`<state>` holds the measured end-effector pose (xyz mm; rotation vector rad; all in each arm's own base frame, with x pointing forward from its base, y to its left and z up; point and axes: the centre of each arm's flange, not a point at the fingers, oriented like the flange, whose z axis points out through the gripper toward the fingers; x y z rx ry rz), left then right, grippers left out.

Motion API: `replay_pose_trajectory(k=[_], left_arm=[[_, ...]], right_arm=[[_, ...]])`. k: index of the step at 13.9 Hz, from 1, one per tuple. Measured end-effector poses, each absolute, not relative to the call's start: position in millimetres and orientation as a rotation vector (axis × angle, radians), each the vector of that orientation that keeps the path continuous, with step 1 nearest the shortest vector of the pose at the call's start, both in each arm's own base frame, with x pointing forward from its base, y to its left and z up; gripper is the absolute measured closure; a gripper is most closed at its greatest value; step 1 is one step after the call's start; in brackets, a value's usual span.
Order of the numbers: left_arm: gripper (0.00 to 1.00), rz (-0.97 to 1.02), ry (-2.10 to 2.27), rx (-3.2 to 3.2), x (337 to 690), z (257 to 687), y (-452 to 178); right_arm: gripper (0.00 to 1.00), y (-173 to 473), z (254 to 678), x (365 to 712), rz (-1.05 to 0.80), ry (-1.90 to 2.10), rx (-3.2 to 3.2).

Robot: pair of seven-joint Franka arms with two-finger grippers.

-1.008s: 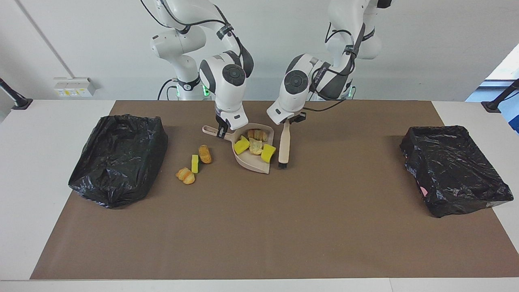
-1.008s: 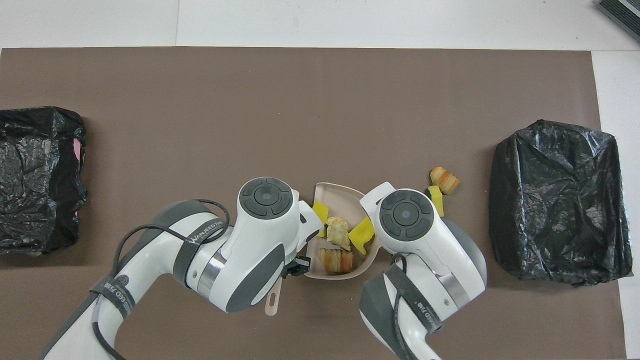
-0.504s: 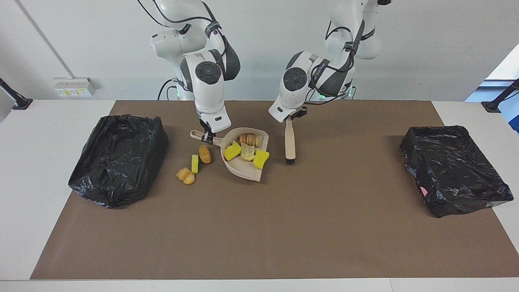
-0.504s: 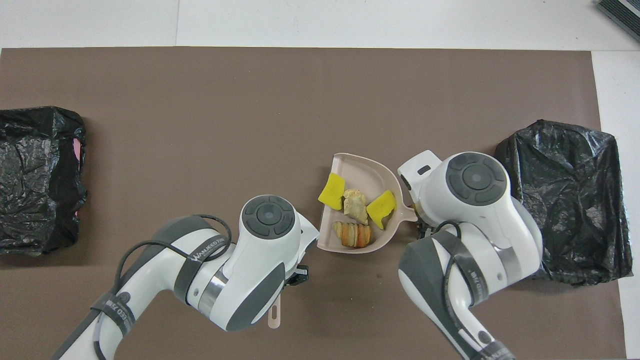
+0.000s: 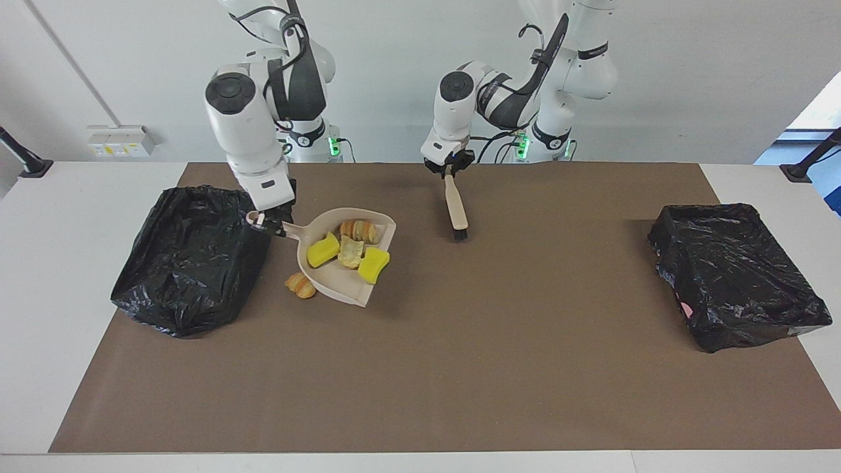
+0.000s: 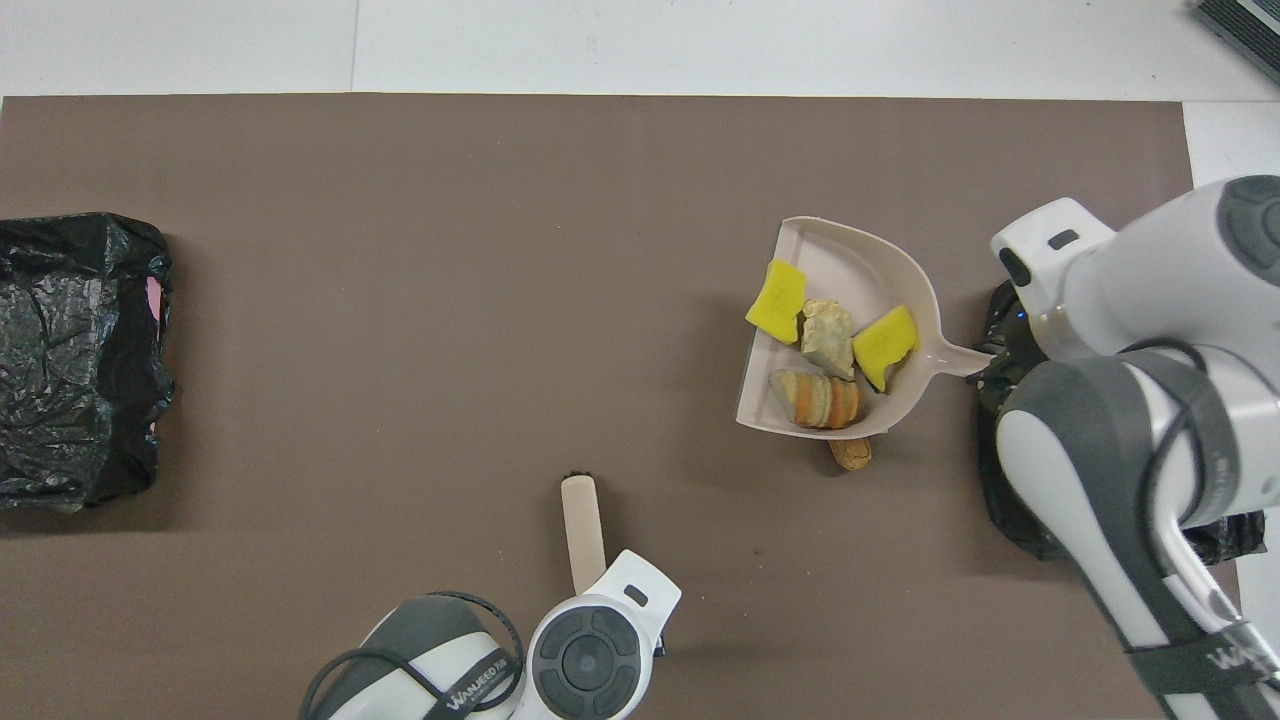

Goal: Sweep and dump trash in bin
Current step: 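Carry the dustpan with the right gripper over the nearby black bag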

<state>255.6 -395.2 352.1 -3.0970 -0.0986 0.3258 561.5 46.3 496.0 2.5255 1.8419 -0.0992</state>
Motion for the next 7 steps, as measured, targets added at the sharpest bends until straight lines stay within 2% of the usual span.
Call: replay_pose_trajectory(k=[3,7], left_arm=[[0.73,0.351,-0.074,-3.106,232,354,-401],[0.73,0.385,-0.029,-3.094,231,345,-393]], right_arm=[[0.69,-42,532,565,-0.085,1.842,2.533],[0.69,-175,535,540,-0.084,1.867,2.527]])
